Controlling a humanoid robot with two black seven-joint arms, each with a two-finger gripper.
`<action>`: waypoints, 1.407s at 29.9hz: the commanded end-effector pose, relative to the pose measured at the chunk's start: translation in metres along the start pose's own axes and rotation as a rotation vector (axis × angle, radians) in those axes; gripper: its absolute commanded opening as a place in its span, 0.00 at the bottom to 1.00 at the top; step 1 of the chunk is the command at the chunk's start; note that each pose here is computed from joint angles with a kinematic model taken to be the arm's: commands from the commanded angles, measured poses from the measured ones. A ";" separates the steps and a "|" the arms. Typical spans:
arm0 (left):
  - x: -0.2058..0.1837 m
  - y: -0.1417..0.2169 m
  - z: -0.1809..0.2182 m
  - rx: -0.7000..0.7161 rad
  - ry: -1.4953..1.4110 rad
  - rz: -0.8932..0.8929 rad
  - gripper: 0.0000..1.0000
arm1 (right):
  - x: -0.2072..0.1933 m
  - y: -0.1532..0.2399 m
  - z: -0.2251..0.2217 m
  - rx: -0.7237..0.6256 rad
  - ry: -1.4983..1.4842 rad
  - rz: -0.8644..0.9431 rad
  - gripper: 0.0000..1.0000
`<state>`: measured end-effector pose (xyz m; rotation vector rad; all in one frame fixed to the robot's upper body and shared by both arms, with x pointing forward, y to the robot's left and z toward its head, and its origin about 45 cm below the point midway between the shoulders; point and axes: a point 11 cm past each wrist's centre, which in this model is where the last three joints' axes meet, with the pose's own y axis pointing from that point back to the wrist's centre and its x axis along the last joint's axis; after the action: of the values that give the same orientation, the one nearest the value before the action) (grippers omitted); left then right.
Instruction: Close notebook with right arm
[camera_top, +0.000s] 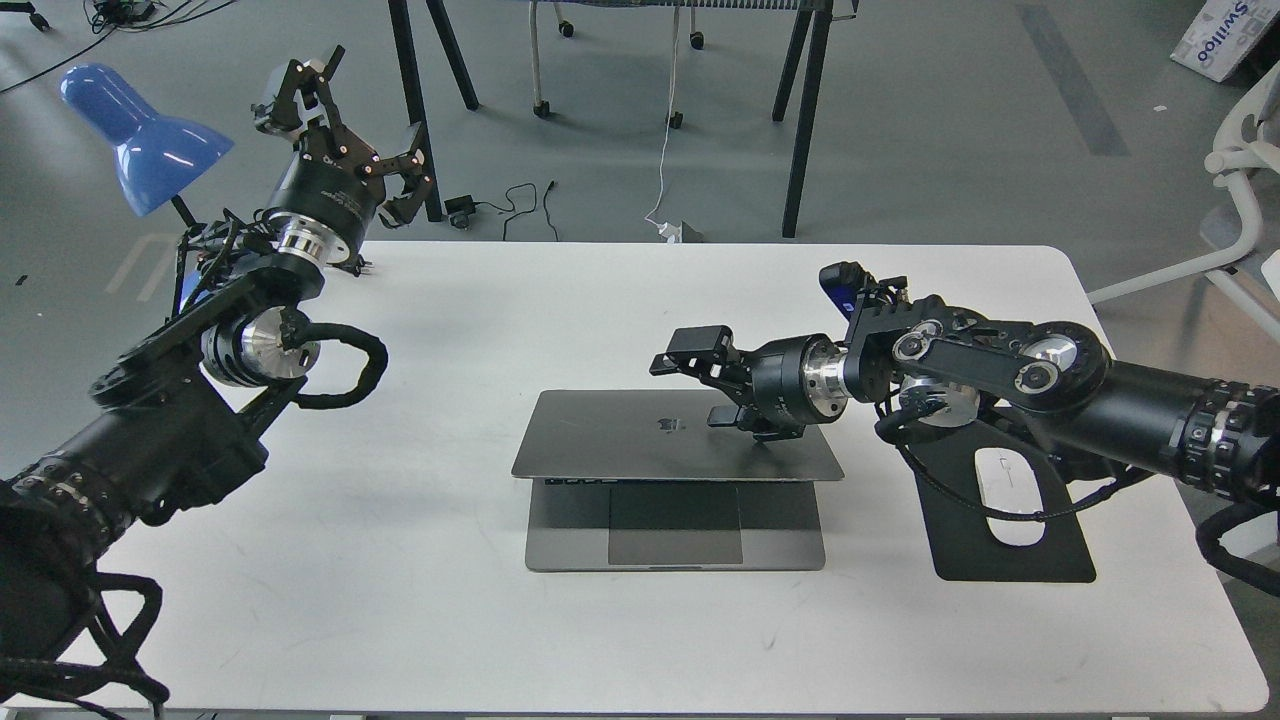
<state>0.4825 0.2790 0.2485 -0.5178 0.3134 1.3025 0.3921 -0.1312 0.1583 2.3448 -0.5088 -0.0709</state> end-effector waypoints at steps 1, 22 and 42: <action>0.000 0.000 0.000 0.000 0.000 0.000 1.00 | -0.003 -0.001 0.005 -0.020 0.016 -0.007 1.00; 0.000 0.000 0.000 0.000 0.000 0.000 1.00 | -0.035 -0.029 0.030 -0.133 0.171 -0.073 1.00; 0.000 0.000 0.000 0.000 0.000 0.000 1.00 | 0.015 -0.015 -0.014 -0.012 0.121 0.075 1.00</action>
<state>0.4825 0.2789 0.2484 -0.5178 0.3136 1.3025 0.3850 -0.1135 0.1352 2.2557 -0.3995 0.0960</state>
